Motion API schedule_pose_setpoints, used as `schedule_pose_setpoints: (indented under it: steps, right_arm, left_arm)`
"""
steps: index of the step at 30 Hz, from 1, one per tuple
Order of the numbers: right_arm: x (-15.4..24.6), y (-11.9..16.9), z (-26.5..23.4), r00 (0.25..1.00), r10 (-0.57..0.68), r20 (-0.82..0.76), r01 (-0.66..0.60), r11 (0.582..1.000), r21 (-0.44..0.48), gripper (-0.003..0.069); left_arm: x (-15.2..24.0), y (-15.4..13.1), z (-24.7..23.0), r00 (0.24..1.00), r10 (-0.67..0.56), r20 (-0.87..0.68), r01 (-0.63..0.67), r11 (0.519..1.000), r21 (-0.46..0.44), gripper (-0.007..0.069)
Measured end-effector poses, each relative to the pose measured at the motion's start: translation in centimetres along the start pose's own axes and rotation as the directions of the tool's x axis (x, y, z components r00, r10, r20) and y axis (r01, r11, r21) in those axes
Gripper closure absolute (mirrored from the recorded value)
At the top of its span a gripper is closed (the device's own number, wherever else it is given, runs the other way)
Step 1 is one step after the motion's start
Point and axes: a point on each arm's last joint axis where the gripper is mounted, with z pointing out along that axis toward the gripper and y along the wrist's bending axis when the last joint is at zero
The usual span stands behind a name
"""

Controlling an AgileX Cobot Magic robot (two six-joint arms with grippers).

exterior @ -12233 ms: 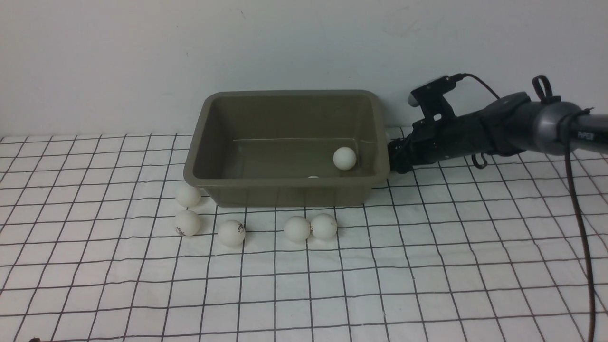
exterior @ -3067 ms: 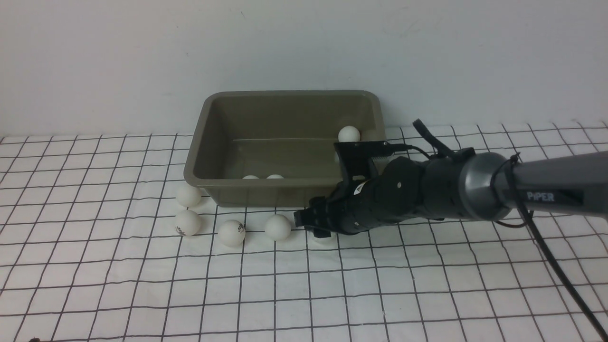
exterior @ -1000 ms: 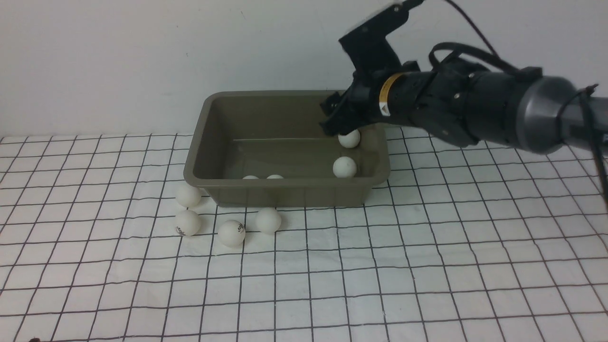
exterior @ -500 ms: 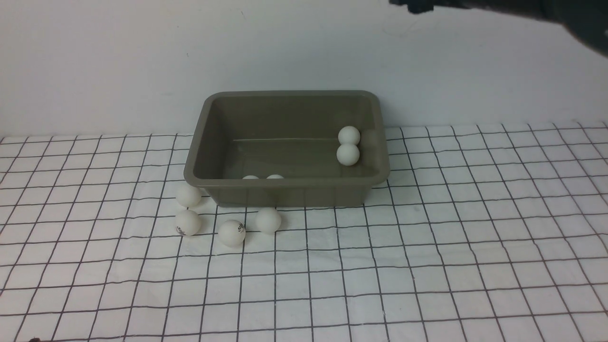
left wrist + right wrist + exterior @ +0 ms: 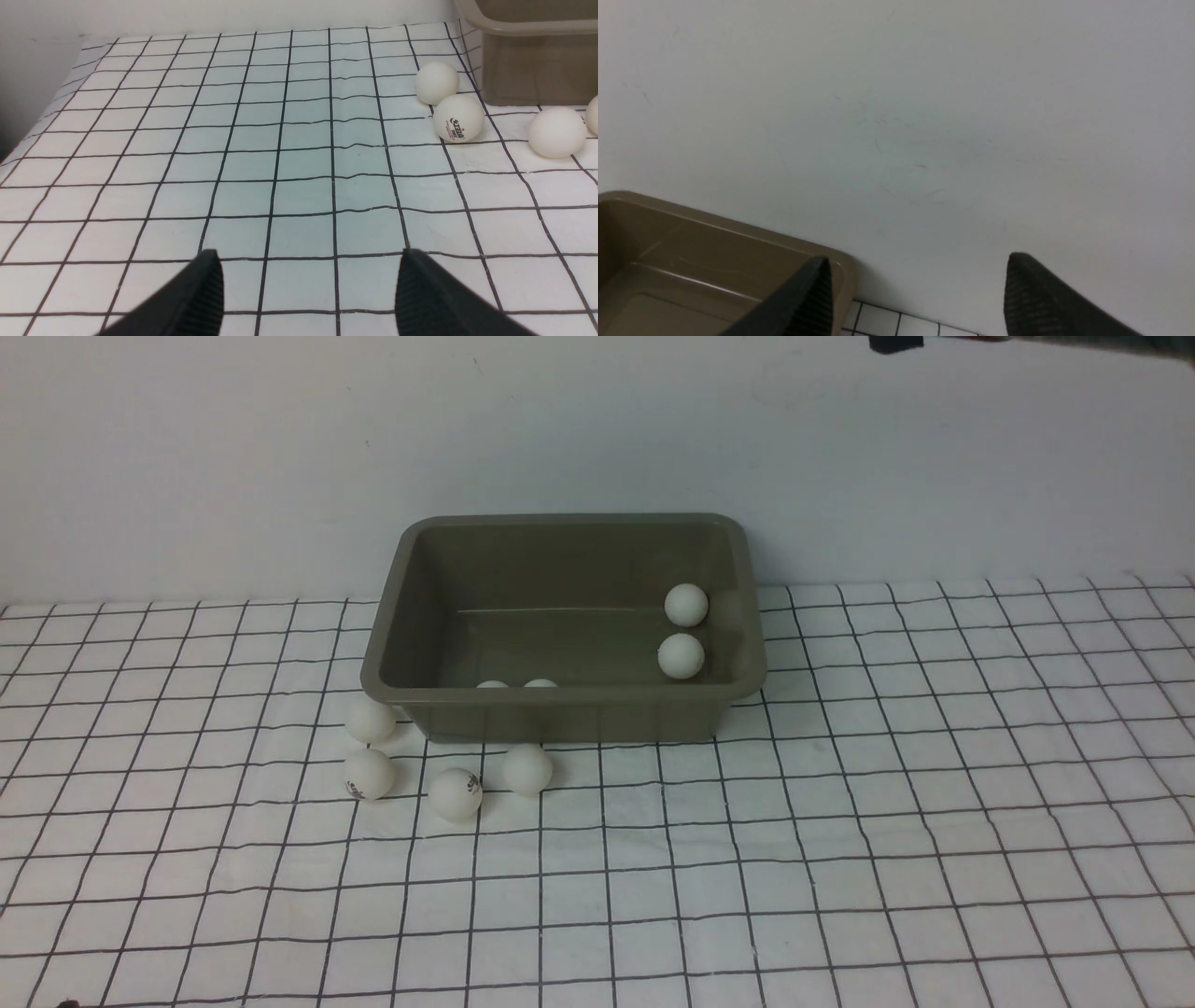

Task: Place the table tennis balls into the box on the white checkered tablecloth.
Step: 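Reach for and grasp a ping pong ball on the table beside the basket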

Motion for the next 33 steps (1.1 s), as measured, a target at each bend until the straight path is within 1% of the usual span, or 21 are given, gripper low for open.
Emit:
schedule_pose_setpoints:
  steps: [2,5,8,12,16,17,19,22,26,33]
  right_arm:
    - [0.2,-0.3,-0.3,1.000,-0.005,-0.017,0.005,1.000,0.016,0.0206]
    - [0.5,-0.9,-2.3,1.000,-0.017,0.000,0.017,1.000,0.018,0.0206]
    - [1.1,-1.8,-5.6,0.997,-0.039,0.067,0.038,0.999,0.005,0.0206]
    - [2.8,-2.6,-9.9,0.985,-0.043,0.169,0.050,0.998,-0.042,0.0206]
    - [6.8,-2.7,-12.7,0.979,-0.049,0.197,0.069,0.993,-0.093,0.0206]
    - [8.5,-2.7,-13.1,0.981,-0.050,0.186,0.071,0.992,-0.107,0.0206]
    - [10.3,-2.9,-13.7,0.984,-0.043,0.174,0.063,0.992,-0.107,0.0206]
    - [13.3,-3.5,-14.6,0.988,-0.032,0.149,0.045,0.995,-0.085,0.0206]
    - [16.0,-4.0,-15.3,0.990,-0.026,0.137,0.034,0.998,-0.060,0.0206]
    - [20.5,-4.3,-15.9,0.985,-0.010,0.173,0.017,0.999,-0.037,0.0207]
  left_arm:
    - [0.0,0.0,0.0,1.000,0.000,0.000,0.000,1.000,0.000,0.0179]
    - [0.0,0.0,0.0,1.000,0.000,0.000,0.000,1.000,0.000,0.0179]
    - [0.0,0.0,0.0,1.000,0.000,0.000,0.000,1.000,0.000,0.0179]
    - [0.0,0.0,0.0,1.000,0.000,0.000,0.000,1.000,0.000,0.0179]
    - [0.0,0.0,0.0,1.000,0.000,0.000,0.000,1.000,0.000,0.0179]
    - [0.0,0.0,0.0,1.000,0.000,0.000,0.000,1.000,0.000,0.0179]
    - [0.0,0.0,0.0,1.000,0.000,0.000,0.000,1.000,0.000,0.0179]
    - [0.0,0.0,0.0,1.000,0.000,0.000,0.000,1.000,0.000,0.0179]
    - [0.0,0.0,0.0,1.000,0.000,0.000,0.000,1.000,0.000,0.0179]
    - [0.0,0.0,0.0,1.000,0.000,0.000,0.000,1.000,0.000,0.0179]
